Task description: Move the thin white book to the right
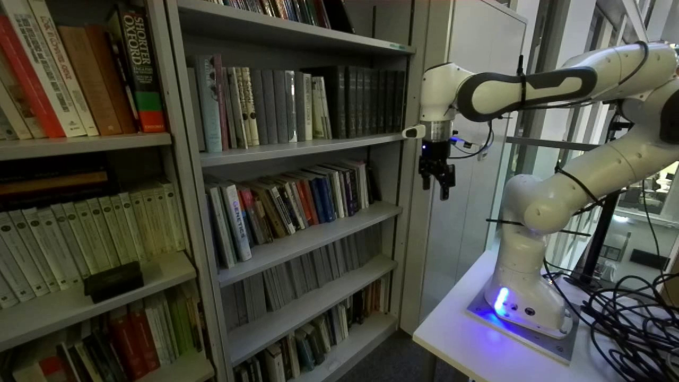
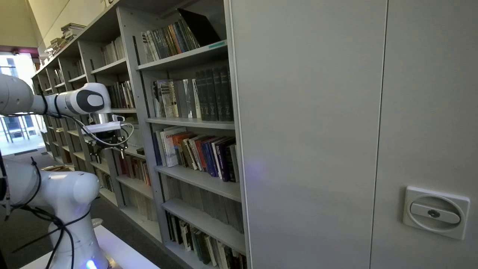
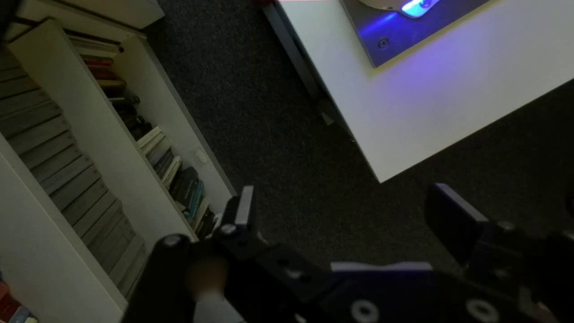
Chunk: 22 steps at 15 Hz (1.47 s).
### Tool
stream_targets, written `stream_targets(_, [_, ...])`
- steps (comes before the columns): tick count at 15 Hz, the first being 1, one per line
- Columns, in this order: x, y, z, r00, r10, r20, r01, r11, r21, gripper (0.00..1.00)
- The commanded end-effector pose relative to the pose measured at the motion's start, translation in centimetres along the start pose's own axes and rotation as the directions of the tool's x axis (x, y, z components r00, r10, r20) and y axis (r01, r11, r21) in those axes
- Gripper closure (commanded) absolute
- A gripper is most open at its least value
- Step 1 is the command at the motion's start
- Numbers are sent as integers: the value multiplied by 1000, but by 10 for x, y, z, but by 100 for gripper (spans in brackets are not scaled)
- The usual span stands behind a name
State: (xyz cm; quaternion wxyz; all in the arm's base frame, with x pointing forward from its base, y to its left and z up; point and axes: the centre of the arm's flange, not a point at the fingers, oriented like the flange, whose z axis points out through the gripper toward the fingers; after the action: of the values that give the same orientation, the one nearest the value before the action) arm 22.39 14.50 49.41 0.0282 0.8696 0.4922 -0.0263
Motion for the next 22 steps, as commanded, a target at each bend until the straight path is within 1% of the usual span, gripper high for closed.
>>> stream_targets(1, [13, -10, -18, 998, -3, -66, 4, 1000, 13, 0])
stream_targets(6, [24, -18, -44, 989, -7, -150, 12, 1000, 28, 0])
stream_targets(13, [35, -34, -84, 963, -21, -268, 35, 998, 47, 0])
stream_targets(18, [44, -45, -109, 930, -26, -367, 55, 996, 68, 0])
stream_targets(22, [49, -56, -132, 893, -18, -449, 65, 994, 90, 0])
